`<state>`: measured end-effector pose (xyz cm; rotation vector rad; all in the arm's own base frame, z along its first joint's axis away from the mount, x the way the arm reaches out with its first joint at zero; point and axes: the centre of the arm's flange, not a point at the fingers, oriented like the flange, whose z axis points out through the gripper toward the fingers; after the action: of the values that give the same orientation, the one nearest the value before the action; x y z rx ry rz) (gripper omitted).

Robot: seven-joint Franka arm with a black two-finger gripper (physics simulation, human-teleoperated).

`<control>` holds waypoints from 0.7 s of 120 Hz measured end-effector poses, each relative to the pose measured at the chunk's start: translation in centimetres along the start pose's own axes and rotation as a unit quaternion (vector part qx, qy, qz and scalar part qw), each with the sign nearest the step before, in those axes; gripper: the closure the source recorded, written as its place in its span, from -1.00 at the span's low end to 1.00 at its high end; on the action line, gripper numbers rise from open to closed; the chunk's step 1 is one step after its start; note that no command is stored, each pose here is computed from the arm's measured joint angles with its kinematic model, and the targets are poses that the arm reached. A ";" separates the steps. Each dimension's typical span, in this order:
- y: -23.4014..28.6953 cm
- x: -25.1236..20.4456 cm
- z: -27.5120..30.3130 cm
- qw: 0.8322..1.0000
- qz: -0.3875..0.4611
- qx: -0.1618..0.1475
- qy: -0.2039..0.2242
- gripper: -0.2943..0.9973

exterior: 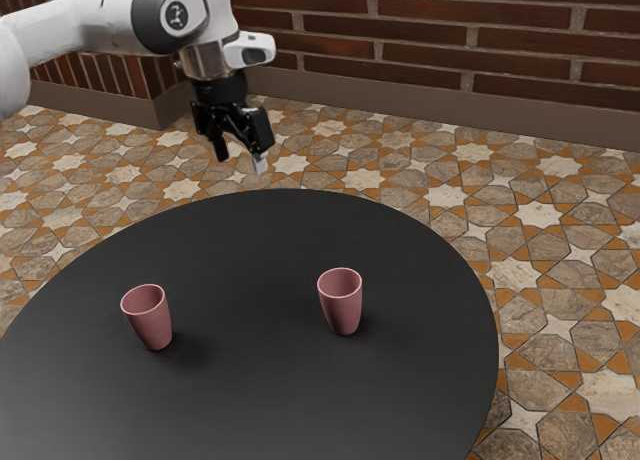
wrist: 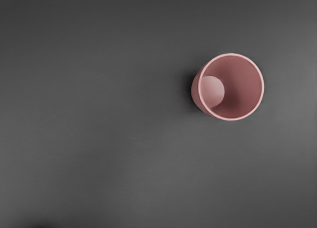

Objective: Place the right cup onto the left cup

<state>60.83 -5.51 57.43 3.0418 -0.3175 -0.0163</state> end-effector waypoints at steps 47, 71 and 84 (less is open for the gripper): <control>2.2 4.0 13.4 1.000 0.006 -0.008 -0.026 -0.54; 3.5 5.6 16.6 1.000 0.007 -0.004 -0.007 -0.54; 4.1 6.4 19.3 1.000 0.007 -0.003 -0.007 -0.54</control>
<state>65.91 -12.37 38.55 3.0345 -0.3379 -0.0365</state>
